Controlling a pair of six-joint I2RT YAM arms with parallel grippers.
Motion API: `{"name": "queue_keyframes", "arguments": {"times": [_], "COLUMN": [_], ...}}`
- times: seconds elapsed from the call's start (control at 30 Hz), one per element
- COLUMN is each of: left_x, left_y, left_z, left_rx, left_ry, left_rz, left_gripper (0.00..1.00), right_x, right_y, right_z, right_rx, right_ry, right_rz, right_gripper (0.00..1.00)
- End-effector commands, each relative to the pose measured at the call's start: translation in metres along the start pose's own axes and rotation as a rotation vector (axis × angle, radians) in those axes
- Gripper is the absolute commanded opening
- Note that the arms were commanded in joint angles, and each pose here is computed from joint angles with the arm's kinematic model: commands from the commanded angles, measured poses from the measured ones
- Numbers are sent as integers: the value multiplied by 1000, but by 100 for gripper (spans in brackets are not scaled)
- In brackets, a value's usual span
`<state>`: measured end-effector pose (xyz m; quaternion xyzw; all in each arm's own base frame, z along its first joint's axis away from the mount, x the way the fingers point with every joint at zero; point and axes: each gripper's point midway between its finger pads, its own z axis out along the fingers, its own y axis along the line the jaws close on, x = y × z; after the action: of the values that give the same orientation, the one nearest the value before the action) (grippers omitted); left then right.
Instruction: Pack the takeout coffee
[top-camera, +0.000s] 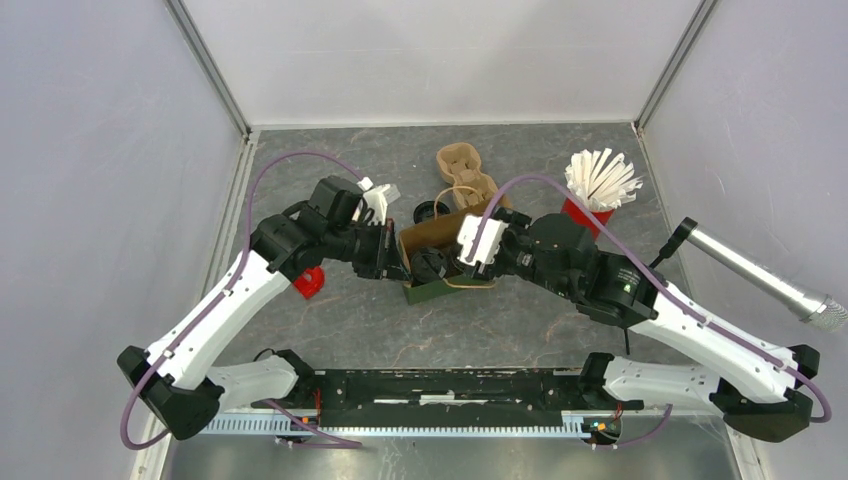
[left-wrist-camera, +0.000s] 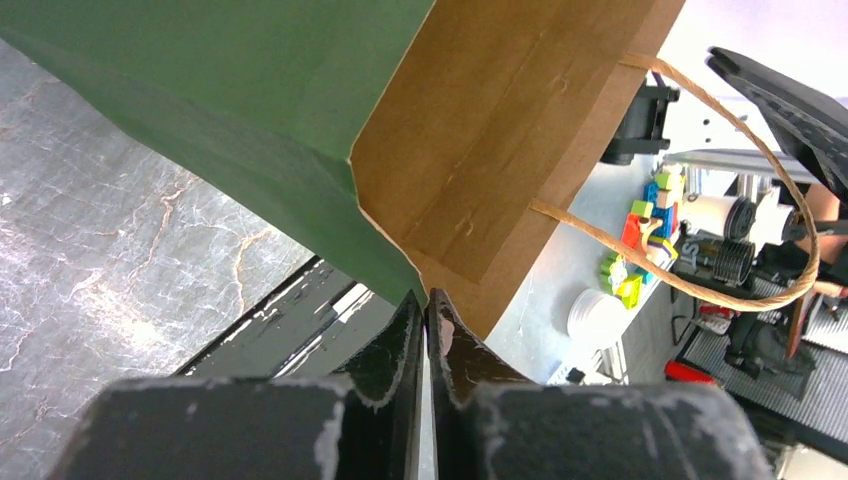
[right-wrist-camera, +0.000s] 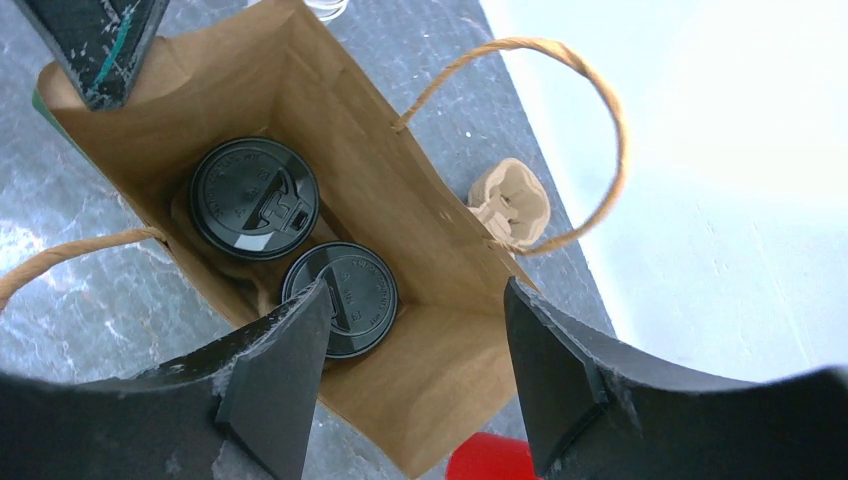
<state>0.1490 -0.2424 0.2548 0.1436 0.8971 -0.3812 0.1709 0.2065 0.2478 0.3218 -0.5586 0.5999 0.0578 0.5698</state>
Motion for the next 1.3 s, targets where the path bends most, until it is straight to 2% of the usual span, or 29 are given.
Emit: {"name": "queue_keyframes", "arguments": {"times": [0.0, 0.3, 0.4, 0.53, 0.7, 0.83, 1.0, 1.07, 1.1, 1.27], "left_x": [-15, -36, -46, -66, -90, -108, -125, -127, -128, -129], "left_y": [-3, 4, 5, 9, 9, 4, -7, -10, -12, -12], "left_z": [-9, -14, -16, -18, -28, -44, -63, -68, -71, -85], "left_rx": [-15, -76, -97, -134, -182, -215, -224, -223, -222, -246], "left_ry": [-39, -67, -72, -111, -172, -245, -322, -337, -346, -384], "left_rz": [-79, -63, -46, 7, 63, 123, 182, 213, 227, 275], "left_gripper": [15, 19, 22, 25, 39, 49, 62, 77, 98, 100], "right_x": [-11, -13, -11, -12, -2, 6, 10, 11, 13, 44], "right_y": [-22, -52, -48, -62, -74, -81, -105, -113, -117, -140], "right_z": [-6, -19, -18, -23, -19, -13, -19, -24, -25, -37], "right_rx": [128, 332, 328, 412, 515, 576, 702, 740, 751, 844], "right_ry": [-36, -70, -104, -120, -32, 57, 116, 114, 115, 227], "right_rz": [119, 367, 377, 458, 545, 562, 612, 650, 658, 695], "right_gripper": [71, 75, 78, 81, 86, 97, 98, 98, 98, 98]}}
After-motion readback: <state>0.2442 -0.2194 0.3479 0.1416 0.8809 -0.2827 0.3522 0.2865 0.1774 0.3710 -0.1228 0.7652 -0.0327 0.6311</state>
